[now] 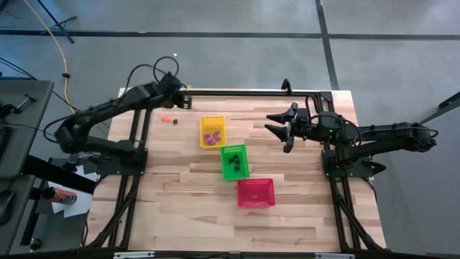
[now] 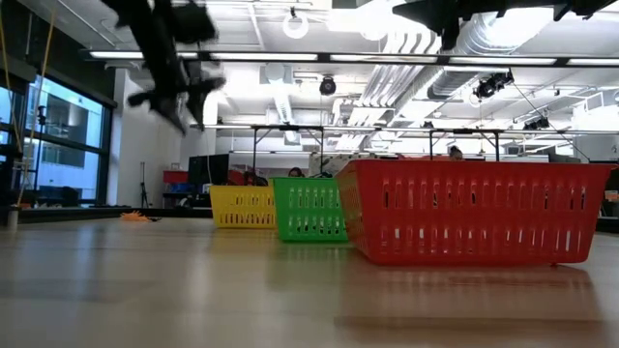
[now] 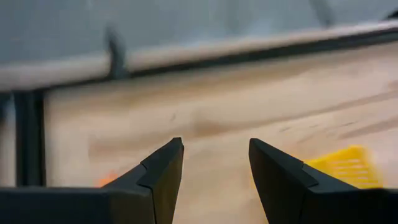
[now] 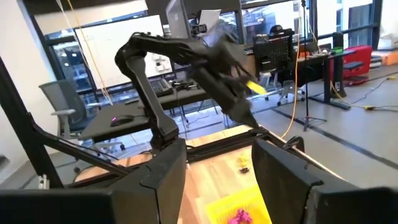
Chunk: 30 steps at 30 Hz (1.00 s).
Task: Sort Halloween decoration
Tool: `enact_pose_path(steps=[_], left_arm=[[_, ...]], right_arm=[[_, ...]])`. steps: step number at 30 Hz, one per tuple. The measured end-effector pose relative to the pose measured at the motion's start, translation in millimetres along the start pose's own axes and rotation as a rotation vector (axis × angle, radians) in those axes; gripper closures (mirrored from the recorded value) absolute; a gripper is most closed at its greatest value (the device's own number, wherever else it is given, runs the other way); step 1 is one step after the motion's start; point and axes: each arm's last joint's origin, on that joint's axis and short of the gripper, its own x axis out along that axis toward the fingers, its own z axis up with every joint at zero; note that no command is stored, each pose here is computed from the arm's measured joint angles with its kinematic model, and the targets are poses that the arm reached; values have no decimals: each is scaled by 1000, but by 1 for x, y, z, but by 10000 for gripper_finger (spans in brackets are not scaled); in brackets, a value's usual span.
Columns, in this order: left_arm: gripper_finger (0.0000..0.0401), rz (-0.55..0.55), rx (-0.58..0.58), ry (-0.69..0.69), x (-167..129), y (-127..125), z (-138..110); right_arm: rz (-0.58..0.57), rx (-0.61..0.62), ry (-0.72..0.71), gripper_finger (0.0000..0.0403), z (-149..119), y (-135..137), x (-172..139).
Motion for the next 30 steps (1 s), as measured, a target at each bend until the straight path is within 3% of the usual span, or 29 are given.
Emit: enact_pose_path(steps=[3,12,30], left_arm=[[229,20,-50,146,34,10,-4],[229,118,54,363,98,13,-23],[229,198,84,494,132,13,-40]], right_arm=[[0,39,1,224,0,0,0],[-1,49,4,224,0,0,0],[-6,45,23,224,-2,0,0]])
